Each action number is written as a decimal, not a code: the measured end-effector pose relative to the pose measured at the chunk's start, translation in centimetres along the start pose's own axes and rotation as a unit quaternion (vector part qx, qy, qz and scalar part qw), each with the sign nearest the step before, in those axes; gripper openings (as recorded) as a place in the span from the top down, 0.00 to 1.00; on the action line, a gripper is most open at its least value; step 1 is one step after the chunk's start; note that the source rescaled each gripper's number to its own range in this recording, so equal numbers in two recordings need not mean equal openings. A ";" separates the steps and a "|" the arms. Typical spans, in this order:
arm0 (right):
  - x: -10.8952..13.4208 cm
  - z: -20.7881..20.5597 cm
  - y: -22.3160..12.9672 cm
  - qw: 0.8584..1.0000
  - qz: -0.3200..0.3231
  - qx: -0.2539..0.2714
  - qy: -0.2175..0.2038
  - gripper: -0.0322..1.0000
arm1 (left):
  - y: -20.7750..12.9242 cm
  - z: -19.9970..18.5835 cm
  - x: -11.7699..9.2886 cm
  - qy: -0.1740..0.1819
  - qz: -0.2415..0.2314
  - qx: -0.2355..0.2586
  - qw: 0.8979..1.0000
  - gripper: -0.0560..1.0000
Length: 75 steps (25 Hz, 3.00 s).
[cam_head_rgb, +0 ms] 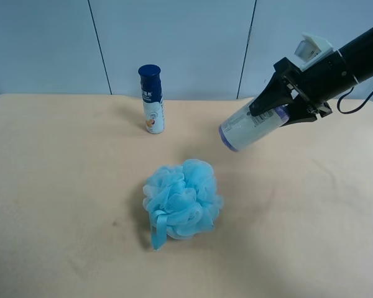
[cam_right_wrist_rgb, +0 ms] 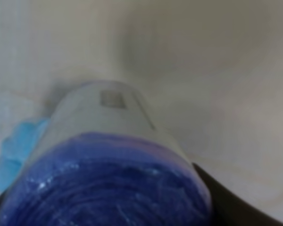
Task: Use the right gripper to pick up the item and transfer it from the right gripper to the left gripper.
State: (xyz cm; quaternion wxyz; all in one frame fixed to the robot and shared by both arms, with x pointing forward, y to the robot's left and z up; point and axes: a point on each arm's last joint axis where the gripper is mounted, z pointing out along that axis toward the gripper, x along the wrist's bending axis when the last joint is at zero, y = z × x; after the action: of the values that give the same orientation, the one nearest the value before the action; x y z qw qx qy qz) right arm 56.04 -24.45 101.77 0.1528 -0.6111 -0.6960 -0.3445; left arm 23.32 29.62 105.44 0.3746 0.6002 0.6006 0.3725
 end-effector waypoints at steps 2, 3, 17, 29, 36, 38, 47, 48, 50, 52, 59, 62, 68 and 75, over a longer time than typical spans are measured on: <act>0.3 0.1 0.0 1.000 -0.004 0.002 0.020 0.96 | 0.0 0.0 0.0 0.000 0.000 0.000 1.000 0.25; 0.3 0.2 0.0 0.999 -0.004 0.005 0.032 0.96 | 0.0 0.0 0.0 0.000 0.000 0.000 1.000 0.25; 0.7 3.0 0.9 0.986 -0.002 -0.002 0.165 0.96 | 0.0 0.0 0.0 0.001 0.000 0.000 1.000 0.25; 2.0 5.6 0.3 0.983 -0.016 0.030 0.183 0.96 | 0.7 1.4 0.2 0.006 0.000 0.047 0.999 0.25; 1.3 6.9 0.2 0.982 -0.001 0.046 0.183 0.96 | 1.8 4.1 0.3 -0.002 -0.013 0.130 0.991 0.25; 1.3 6.9 0.2 0.982 -0.001 0.046 0.183 0.96 | 2.0 4.9 0.2 -0.007 -0.017 0.155 0.988 0.25; 1.3 6.9 0.2 0.982 0.010 0.048 0.183 0.96 | 5.6 8.0 -1.7 -0.125 -0.040 0.162 0.978 0.25; 1.3 6.9 0.2 0.982 0.010 0.048 0.183 0.96 | 5.8 8.6 -2.0 -0.147 -0.040 0.164 0.975 0.25; 1.3 6.9 0.2 0.982 0.011 0.047 0.184 0.96 | 6.2 9.7 -2.6 -0.186 -0.037 0.169 0.967 0.25; 1.3 6.9 0.2 0.982 0.011 0.047 0.184 0.96 | 6.4 11.0 -3.2 -0.223 -0.043 0.179 0.957 0.25; 1.3 6.9 0.2 0.982 0.012 0.046 0.185 0.96 | 6.6 16.0 -4.7 -0.335 -0.074 0.206 0.917 0.25; 1.3 6.9 0.2 0.982 0.012 0.046 0.185 0.96 | 6.1 18.1 -5.2 -0.375 -0.091 0.224 0.895 0.25; 1.3 6.9 0.2 0.982 0.011 0.045 0.186 0.96 | 4.0 22.6 -5.6 -0.415 -0.128 0.268 0.860 0.25; 1.3 6.9 0.3 0.981 0.011 0.045 0.186 0.96 | 2.2 25.8 -6.2 -0.460 -0.199 0.272 0.822 0.25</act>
State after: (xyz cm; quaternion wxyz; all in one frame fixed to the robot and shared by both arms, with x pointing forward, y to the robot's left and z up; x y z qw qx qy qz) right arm 57.45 -18.87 97.73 0.3105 -0.5363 -0.6635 -0.4191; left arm 47.50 23.35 96.06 0.4948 0.6469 0.5417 -0.2079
